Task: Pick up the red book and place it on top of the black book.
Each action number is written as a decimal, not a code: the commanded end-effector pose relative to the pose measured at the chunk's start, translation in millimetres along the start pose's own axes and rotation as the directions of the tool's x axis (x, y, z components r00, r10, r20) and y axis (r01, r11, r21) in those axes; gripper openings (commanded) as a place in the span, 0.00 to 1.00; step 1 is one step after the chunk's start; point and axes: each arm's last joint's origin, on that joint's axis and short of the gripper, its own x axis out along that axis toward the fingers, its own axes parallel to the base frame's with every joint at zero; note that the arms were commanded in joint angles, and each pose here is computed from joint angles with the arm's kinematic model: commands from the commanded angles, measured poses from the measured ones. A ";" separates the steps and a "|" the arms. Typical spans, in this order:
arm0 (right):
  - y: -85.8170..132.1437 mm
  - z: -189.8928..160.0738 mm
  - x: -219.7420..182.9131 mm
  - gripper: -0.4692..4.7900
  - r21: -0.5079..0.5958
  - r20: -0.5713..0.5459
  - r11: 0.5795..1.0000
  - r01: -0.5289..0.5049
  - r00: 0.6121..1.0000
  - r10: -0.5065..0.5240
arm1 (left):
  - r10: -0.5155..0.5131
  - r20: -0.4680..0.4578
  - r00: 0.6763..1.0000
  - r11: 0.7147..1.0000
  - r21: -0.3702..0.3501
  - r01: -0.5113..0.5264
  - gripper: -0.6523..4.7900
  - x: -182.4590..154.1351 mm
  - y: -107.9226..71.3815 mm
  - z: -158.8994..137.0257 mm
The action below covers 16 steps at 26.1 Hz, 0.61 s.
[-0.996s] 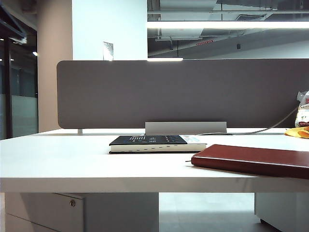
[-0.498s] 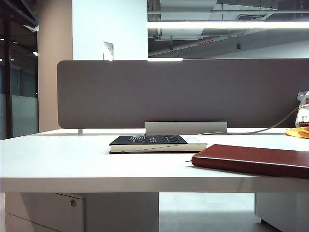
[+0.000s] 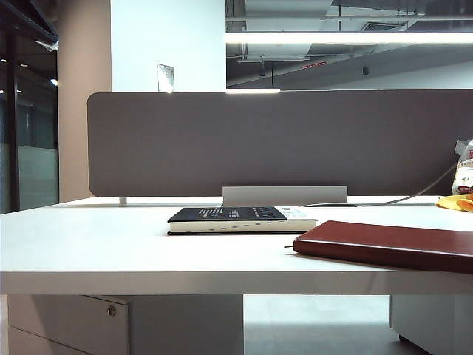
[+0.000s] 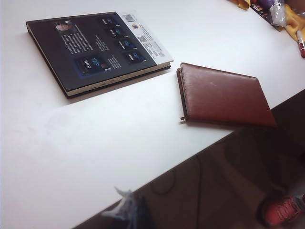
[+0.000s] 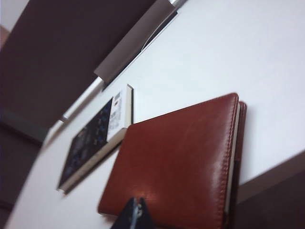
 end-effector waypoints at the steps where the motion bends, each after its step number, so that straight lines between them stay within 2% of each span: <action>1: 1.1 0.8 -0.1 0.07 0.111 0.004 0.994 -0.012 1.000 0.011 | 0.001 0.006 1.000 1.000 0.009 -0.001 0.11 -1.1 -0.6 1.7; 6: -0.1 0.1 1.0 0.07 0.208 -0.007 0.978 0.006 1.000 -0.005 | 0.001 0.007 1.000 1.000 0.009 -0.001 0.11 -1.1 -0.5 1.8; 10: -7.6 -6.1 8.7 0.07 0.289 -0.105 0.949 0.124 0.990 -0.097 | 0.001 0.007 1.000 1.000 0.010 -0.001 0.11 -1.1 -0.5 1.8; 16: -13.2 -10.2 17.0 0.07 0.299 -0.167 0.931 0.210 0.972 -0.165 | 0.001 0.006 1.000 1.000 0.009 -0.001 0.11 -1.1 -0.6 1.7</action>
